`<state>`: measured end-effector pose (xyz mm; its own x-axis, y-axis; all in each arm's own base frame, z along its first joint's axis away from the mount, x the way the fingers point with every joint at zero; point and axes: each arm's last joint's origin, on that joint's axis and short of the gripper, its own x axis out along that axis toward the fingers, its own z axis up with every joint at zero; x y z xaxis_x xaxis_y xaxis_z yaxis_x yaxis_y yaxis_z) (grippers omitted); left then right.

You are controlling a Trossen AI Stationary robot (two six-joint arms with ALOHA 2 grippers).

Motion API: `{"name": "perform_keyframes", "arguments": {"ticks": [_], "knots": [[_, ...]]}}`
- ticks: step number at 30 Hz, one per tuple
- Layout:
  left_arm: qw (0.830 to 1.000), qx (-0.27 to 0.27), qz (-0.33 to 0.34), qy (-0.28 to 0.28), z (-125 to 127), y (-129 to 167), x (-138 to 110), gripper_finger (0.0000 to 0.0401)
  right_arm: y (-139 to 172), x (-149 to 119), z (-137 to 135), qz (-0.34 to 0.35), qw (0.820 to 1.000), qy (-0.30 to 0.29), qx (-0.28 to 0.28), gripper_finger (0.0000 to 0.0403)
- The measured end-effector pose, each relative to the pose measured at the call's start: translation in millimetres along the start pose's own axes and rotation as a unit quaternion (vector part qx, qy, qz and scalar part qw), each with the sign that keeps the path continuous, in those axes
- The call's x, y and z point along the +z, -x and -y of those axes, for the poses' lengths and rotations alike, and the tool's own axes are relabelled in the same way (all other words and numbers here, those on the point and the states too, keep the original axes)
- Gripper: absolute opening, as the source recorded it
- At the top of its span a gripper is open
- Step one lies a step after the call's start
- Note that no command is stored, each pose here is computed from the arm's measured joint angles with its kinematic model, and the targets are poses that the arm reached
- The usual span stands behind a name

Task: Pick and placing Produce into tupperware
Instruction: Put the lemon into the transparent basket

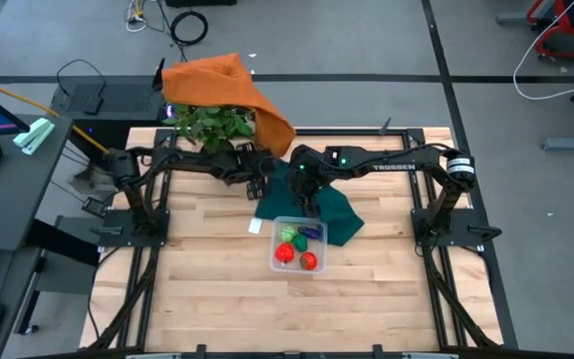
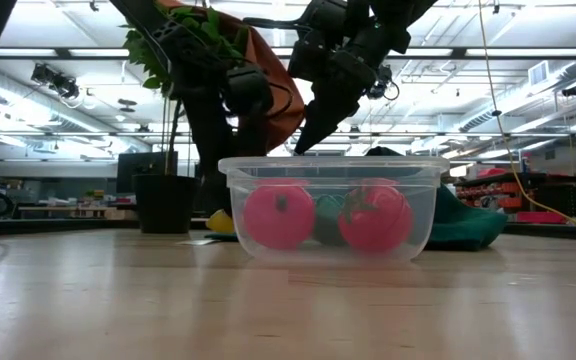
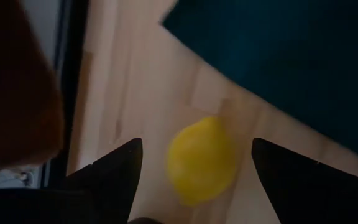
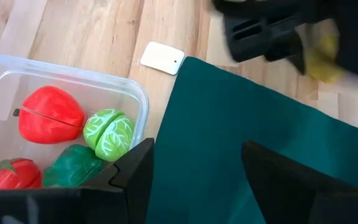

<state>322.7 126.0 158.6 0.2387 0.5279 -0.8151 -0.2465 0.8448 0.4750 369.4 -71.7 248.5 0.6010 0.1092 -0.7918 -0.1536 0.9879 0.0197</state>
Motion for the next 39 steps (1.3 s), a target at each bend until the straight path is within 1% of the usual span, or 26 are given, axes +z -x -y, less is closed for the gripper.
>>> {"name": "perform_keyframes", "arguments": {"ticks": [4,8,14,19,21,23,24,26,28,33,36,39], "knots": [[0.999,0.031,-0.019,-0.029,17,-6,0,0.0308,0,0,0,0.000,1.000,0.000,0.000,0.0203],[0.999,0.030,-0.022,-0.035,24,-10,0,0.0310,0,0,0,0.000,1.000,-0.001,0.000,0.0203],[1.000,-0.001,-0.015,-0.006,18,-14,0,0.0315,0,0,0,0.000,1.000,-0.002,0.000,0.0203],[0.999,-0.044,-0.014,0.011,9,-19,-3,0.0315,0,0,0,-0.001,1.000,-0.004,0.000,0.0203],[0.997,-0.073,-0.011,0.023,6,-21,-4,0.0315,0,0,0,0.000,1.000,-0.008,0.002,0.0203],[0.992,-0.115,-0.013,0.049,4,-22,-6,0.0314,0,0,0,0.000,1.000,-0.009,0.002,0.0203],[0.990,-0.123,-0.018,0.064,3,-22,-7,0.0314,0,0,0,0.000,1.000,-0.009,0.002,0.0203],[0.988,-0.129,-0.029,0.075,3,-22,-9,0.0314,0,0,0,0.000,1.000,-0.009,0.002,0.0203],[0.988,-0.130,-0.034,0.073,3,-21,-10,0.0312,0,0,0,0.000,1.000,-0.010,0.002,0.0203],[0.987,-0.137,-0.042,0.069,5,-21,-12,0.0288,0,0,0,0.000,1.000,-0.010,0.003,0.0203],[0.987,-0.140,-0.048,0.064,7,-20,-12,0.0261,0,0,0,0.000,1.000,-0.011,0.003,0.0203],[0.987,-0.142,-0.053,0.058,10,-18,-13,0.0224,0,0,0,0.000,1.000,-0.011,0.002,0.0203]]}}
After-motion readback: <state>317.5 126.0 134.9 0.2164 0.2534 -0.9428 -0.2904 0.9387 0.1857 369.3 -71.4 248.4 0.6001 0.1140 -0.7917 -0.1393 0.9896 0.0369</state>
